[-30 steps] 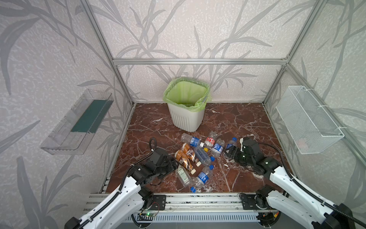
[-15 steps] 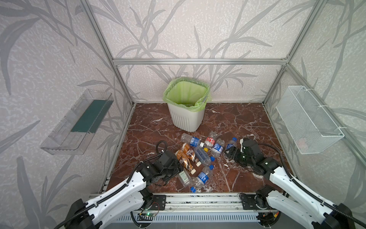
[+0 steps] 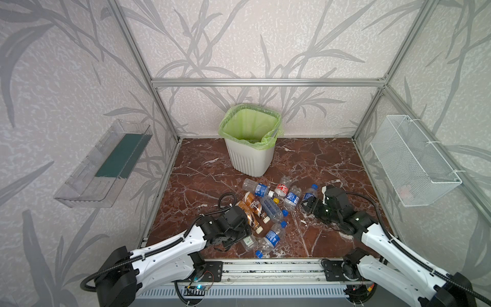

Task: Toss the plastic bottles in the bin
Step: 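Grasp and lift the clear green-labelled bottle with the left gripper, then swing the green-labelled bottle over the bin and open the left gripper, then return the left gripper to the pile while the right gripper lowers toward a bottle, then grasp the blue-capped Pepsi-labelled bottle with the right gripper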

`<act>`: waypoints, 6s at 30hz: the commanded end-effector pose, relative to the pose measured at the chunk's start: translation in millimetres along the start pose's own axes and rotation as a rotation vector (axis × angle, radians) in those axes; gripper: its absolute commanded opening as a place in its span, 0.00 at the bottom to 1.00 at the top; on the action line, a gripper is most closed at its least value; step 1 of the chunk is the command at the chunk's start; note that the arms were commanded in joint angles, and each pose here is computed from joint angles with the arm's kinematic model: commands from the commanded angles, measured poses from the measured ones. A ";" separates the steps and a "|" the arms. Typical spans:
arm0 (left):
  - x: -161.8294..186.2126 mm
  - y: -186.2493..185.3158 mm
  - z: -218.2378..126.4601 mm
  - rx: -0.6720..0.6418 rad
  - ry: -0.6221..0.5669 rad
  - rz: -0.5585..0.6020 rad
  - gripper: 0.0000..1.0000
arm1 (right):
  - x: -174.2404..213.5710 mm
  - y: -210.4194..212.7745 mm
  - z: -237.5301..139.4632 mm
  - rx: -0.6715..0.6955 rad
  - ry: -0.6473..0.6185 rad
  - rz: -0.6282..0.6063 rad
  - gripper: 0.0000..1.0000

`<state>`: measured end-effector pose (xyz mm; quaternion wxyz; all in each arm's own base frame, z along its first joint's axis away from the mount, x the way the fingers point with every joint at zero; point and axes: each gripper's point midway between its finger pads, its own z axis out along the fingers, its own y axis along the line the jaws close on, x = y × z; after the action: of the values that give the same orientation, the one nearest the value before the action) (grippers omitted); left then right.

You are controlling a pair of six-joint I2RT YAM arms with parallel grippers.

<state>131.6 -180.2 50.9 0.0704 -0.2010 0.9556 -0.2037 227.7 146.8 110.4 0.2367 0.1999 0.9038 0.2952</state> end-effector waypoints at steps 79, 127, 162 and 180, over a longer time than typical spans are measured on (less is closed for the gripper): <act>-69.9 58.2 -109.5 -0.063 -0.412 -0.139 0.55 | -1.9 -0.4 8.8 0.011 0.002 0.001 0.78; -141.1 -27.2 -191.2 0.193 -0.549 -0.037 0.92 | -41.5 -4.5 -23.0 0.067 -0.077 -0.041 0.79; -132.1 -5.3 -148.7 0.154 -0.491 -0.057 0.90 | -71.3 -32.4 47.8 0.167 0.037 -0.026 0.79; -132.5 -3.7 -147.1 0.147 -0.491 -0.061 0.90 | -59.9 -49.0 69.0 0.185 0.133 -0.017 0.61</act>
<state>219.7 -78.7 194.0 0.3041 -0.2570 0.8899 -0.2228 301.1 108.8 43.5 0.1524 0.2035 0.9436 0.2120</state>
